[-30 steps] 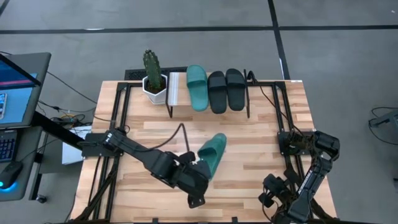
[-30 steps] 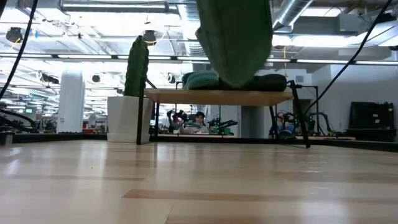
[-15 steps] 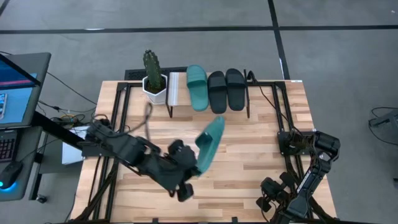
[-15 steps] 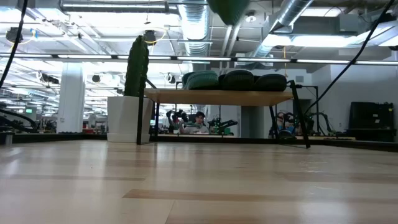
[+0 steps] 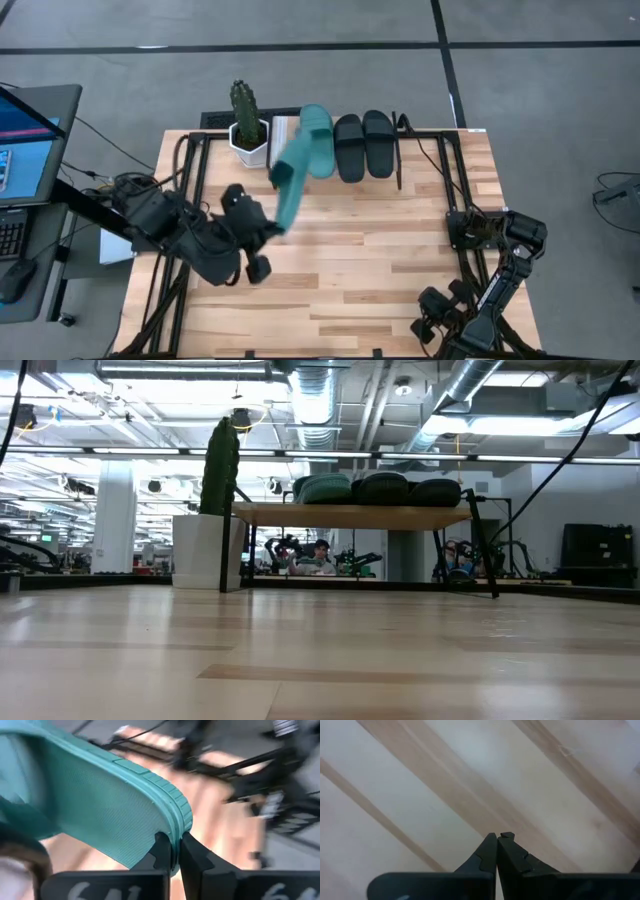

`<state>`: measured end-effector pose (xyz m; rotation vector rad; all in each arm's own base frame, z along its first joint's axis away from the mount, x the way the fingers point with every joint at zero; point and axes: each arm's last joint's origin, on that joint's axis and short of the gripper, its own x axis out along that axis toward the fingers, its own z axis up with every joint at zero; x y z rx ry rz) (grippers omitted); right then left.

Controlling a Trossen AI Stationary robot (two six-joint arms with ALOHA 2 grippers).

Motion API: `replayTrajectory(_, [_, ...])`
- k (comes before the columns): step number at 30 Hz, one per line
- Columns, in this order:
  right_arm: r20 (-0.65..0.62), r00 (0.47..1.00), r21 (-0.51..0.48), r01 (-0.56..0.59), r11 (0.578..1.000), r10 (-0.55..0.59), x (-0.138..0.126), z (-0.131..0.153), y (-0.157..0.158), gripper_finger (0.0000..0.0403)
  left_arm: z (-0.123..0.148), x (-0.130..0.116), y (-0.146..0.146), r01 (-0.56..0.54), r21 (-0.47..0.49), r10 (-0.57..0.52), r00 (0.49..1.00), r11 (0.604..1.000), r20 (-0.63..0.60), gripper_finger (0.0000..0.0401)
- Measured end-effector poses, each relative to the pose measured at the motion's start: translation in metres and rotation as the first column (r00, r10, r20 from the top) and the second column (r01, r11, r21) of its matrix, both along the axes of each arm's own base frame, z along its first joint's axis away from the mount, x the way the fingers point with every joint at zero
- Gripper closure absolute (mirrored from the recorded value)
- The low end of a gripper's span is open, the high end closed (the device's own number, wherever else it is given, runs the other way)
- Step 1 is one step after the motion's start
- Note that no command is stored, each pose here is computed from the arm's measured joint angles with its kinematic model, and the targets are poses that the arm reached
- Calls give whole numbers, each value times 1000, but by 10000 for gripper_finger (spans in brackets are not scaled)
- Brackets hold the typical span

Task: Pick and place slides into the shelf
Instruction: Put the green slipper on the shelf beside the green slipper

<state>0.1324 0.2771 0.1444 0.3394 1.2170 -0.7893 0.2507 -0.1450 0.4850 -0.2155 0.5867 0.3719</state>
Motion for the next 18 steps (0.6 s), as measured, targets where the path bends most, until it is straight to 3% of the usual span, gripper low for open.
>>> replayTrajectory(3, [7,1000,11,11,1000,-11,0,0,1,403,-7,0,9,-69,52,72,996,996,-56,400])
replayTrajectory(18, [30,998,61,48,997,-50,4,-1,4,403,-42,39,48,-86,239,148,957,967,-250,400])
